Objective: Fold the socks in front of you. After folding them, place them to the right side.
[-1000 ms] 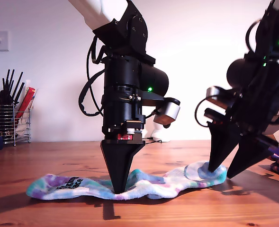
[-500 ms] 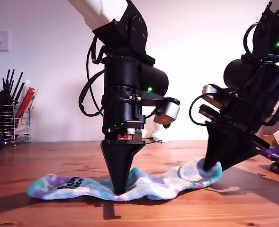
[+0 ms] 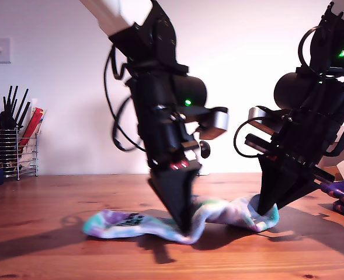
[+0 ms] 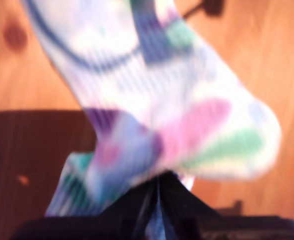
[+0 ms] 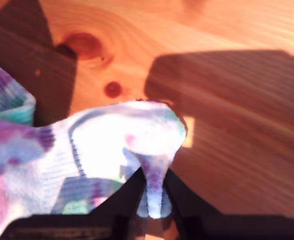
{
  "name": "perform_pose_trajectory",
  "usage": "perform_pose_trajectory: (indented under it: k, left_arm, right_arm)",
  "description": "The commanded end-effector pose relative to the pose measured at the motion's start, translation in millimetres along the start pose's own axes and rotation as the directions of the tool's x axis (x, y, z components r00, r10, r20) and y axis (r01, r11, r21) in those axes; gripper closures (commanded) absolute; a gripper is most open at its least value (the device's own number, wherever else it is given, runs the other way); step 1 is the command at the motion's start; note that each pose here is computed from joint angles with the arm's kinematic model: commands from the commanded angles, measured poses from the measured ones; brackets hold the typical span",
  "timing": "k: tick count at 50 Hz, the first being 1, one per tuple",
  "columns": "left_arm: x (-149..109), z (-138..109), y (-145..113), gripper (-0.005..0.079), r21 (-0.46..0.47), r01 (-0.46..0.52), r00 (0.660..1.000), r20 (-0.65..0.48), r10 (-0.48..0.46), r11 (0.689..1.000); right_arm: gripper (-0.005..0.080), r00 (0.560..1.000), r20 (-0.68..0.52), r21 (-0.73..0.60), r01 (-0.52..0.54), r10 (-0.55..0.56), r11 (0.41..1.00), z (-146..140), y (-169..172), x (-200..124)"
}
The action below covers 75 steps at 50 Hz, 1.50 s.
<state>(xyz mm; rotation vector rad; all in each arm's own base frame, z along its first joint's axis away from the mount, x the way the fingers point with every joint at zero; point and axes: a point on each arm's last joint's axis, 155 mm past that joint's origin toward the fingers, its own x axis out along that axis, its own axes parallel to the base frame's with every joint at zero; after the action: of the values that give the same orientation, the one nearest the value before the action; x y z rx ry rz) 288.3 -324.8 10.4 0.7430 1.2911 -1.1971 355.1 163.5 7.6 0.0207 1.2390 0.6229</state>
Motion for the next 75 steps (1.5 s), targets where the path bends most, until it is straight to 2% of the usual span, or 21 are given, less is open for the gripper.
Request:
perform_pose_trajectory:
  k: [1,10,23,33,46,51,60,69,75]
  left_arm:
    - [-13.3,-6.3,-1.9,0.0766,-0.017,0.002,1.0,0.007,-0.002,1.0]
    - [-21.5,-8.0,-2.2,0.0766,-0.024,0.003,1.0,0.013,-0.003,1.0]
    - [-56.5,11.7,-12.8,0.0766,-0.015,0.024,0.986,0.166,-0.021,1.0]
    - [-95.1,22.9,-10.2,0.0766,-0.065,-0.008,0.926,0.377,0.032,0.998]
    - [-119.8,-1.4,-1.5,0.0765,-0.163,-0.078,0.82,0.551,0.156,0.984]
    - [-119.6,-17.0,2.9,0.0765,-0.214,-0.098,0.782,0.588,0.208,0.972]
    - [-113.4,-34.6,6.8,0.0765,-0.263,-0.129,0.719,0.64,0.273,0.956]
    - [-90.7,-49.1,17.6,0.0766,-0.299,-0.158,0.699,0.64,0.321,0.941]
    - [-78.6,-59.7,26.9,0.0766,-0.331,-0.165,0.693,0.632,0.348,0.929]
  right_arm:
    - [0.0765,1.0,-0.023,0.001,0.021,-0.021,1.0,-4.5,-4.1,7.6]
    - [0.0765,0.998,-0.025,-0.01,0.049,-0.05,0.999,-4.9,-9.2,7.3]
    - [0.0765,0.997,-0.025,-0.014,0.071,-0.071,0.997,-4.7,-13.5,6.8]
    - [0.0765,0.997,-0.025,-0.013,0.07,-0.071,0.997,-4.5,-13.4,6.8]
    - [0.0765,0.997,-0.047,-0.005,0.068,-0.068,0.998,-9.8,-11.4,6.0]
    - [0.0765,0.995,-0.067,-0.007,0.079,-0.079,0.997,-13.4,-9.0,1.6]
    - [0.0765,0.975,-0.083,-0.048,0.204,-0.208,0.978,-9.2,-13.0,-18.2]
    - [0.0765,0.965,-0.095,-0.104,0.234,-0.244,0.967,1.3,4.8,-30.9]
    - [0.0765,0.937,-0.093,-0.143,0.322,-0.336,0.936,7.6,2.7,-38.8]
